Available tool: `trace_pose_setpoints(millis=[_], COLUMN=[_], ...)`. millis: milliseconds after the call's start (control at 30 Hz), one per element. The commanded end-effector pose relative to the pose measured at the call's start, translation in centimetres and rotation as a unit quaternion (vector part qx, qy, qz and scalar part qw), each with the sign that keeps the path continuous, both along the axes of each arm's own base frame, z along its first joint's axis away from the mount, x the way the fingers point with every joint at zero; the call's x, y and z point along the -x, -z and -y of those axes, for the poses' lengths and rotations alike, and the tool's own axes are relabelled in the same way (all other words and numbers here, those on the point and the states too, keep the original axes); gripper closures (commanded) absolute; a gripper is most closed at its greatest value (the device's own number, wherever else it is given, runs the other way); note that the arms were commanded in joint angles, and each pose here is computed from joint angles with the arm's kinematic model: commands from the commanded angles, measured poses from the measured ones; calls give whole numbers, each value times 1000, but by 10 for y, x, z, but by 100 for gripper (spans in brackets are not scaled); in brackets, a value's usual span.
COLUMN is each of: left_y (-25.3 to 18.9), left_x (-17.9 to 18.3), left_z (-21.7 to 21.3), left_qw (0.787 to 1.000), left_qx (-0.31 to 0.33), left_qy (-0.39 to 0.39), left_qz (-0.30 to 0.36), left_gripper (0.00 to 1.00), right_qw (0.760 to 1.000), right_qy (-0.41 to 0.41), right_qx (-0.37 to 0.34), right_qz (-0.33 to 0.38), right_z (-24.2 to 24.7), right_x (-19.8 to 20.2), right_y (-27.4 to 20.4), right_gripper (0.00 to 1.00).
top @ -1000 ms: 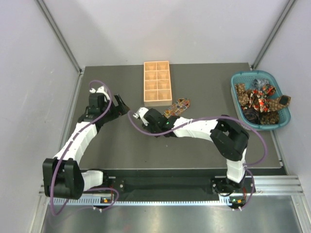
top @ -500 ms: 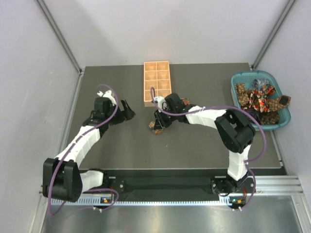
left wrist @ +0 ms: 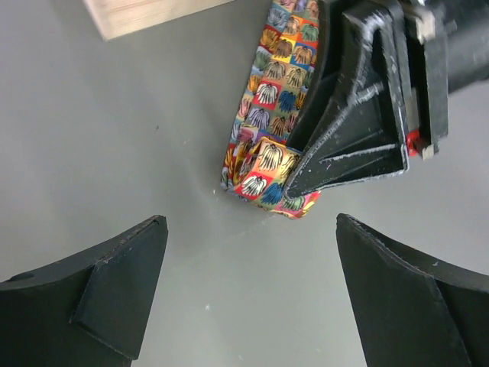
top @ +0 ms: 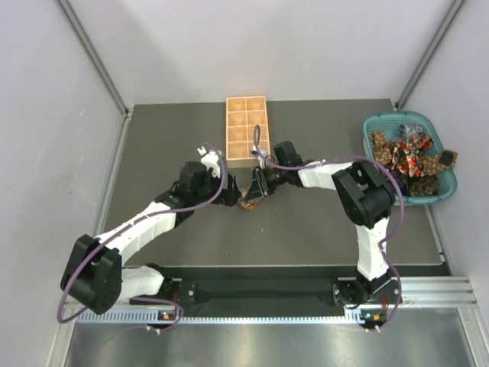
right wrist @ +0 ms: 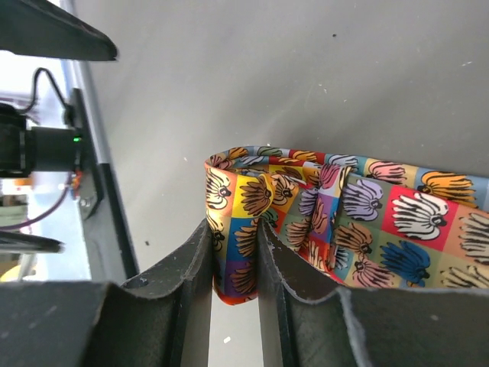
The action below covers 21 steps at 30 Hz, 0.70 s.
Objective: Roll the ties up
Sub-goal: Roll the tie
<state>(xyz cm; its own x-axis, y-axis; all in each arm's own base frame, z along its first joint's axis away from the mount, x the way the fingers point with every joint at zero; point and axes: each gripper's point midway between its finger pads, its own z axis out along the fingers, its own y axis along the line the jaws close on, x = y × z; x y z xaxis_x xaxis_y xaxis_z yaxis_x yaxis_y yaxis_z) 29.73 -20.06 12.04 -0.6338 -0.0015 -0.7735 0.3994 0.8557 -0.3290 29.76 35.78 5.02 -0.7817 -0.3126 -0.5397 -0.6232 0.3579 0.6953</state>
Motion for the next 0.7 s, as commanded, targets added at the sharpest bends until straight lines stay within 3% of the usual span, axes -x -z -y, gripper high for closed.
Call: trace_pose_setpoints(millis=[0,333,667], left_y=[-7,-11,23], left_x=[-14,-24,-19], left_z=[9,27,55], left_qw=[997,980,969], left_qx=[-15,-37,-48], left_qy=[28,104,192], left_qz=[72,167,147], left_gripper=[4,4,9], right_qw=[999,997,992], right_qy=[-2,25,62], right_qx=[18,56,111], right_qz=[-39,-42,-19], right_z=[5,19,37], right_x=[6,-10,-25], right_y=[32,51,63], right_gripper=[89,99,100])
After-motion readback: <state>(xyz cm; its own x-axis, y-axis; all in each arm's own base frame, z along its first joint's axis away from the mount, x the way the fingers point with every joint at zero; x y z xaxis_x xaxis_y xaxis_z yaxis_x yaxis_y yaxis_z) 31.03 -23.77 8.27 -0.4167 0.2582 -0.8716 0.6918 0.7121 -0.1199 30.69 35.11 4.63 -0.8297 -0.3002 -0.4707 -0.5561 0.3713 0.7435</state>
